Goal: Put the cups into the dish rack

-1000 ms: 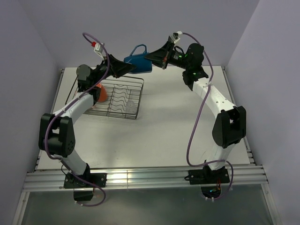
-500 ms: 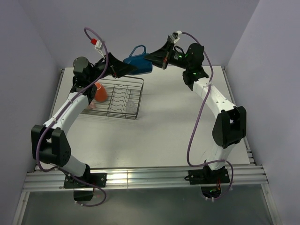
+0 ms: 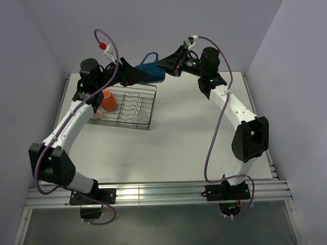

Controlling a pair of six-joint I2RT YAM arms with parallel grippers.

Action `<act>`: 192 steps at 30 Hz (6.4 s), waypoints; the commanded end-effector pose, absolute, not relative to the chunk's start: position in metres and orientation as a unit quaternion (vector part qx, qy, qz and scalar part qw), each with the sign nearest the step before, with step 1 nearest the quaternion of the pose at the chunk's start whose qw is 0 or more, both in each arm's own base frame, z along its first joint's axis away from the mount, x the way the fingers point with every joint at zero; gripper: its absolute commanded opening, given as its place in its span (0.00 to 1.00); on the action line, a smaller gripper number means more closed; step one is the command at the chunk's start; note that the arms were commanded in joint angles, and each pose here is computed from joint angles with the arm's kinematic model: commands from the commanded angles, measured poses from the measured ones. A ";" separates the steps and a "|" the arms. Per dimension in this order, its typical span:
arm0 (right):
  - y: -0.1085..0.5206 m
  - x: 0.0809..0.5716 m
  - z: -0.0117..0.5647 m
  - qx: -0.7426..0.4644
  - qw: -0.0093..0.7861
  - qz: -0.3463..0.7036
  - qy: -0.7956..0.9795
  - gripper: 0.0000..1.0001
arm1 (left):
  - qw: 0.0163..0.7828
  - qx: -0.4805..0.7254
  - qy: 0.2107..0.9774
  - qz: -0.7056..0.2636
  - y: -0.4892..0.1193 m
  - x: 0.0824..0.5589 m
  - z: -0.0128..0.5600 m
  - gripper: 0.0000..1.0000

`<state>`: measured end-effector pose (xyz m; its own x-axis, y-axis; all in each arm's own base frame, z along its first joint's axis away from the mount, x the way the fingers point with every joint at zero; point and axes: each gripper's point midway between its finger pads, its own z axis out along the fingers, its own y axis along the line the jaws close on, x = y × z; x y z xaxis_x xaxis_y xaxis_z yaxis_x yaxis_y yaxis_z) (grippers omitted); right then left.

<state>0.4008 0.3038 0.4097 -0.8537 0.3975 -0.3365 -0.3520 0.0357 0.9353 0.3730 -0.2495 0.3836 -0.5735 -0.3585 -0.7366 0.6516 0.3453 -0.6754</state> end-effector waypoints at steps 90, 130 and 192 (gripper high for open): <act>0.195 0.331 0.309 0.035 0.494 0.392 0.775 0.54 | 0.449 0.009 0.893 -0.013 -0.050 0.424 0.252 0.00; 0.201 0.331 0.302 0.023 0.485 0.401 0.777 0.54 | 0.484 0.059 0.873 -0.001 -0.069 0.417 0.261 0.00; 0.205 0.338 0.277 0.021 0.462 0.392 0.795 0.54 | 0.368 0.070 0.927 0.025 -0.070 0.433 0.172 0.00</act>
<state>0.3358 0.2013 0.2742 -0.5915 0.4055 -0.6969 -0.2944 0.6960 0.6549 0.4089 -0.0650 0.1484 -0.7823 0.1635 -0.6010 0.1170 0.9863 0.1159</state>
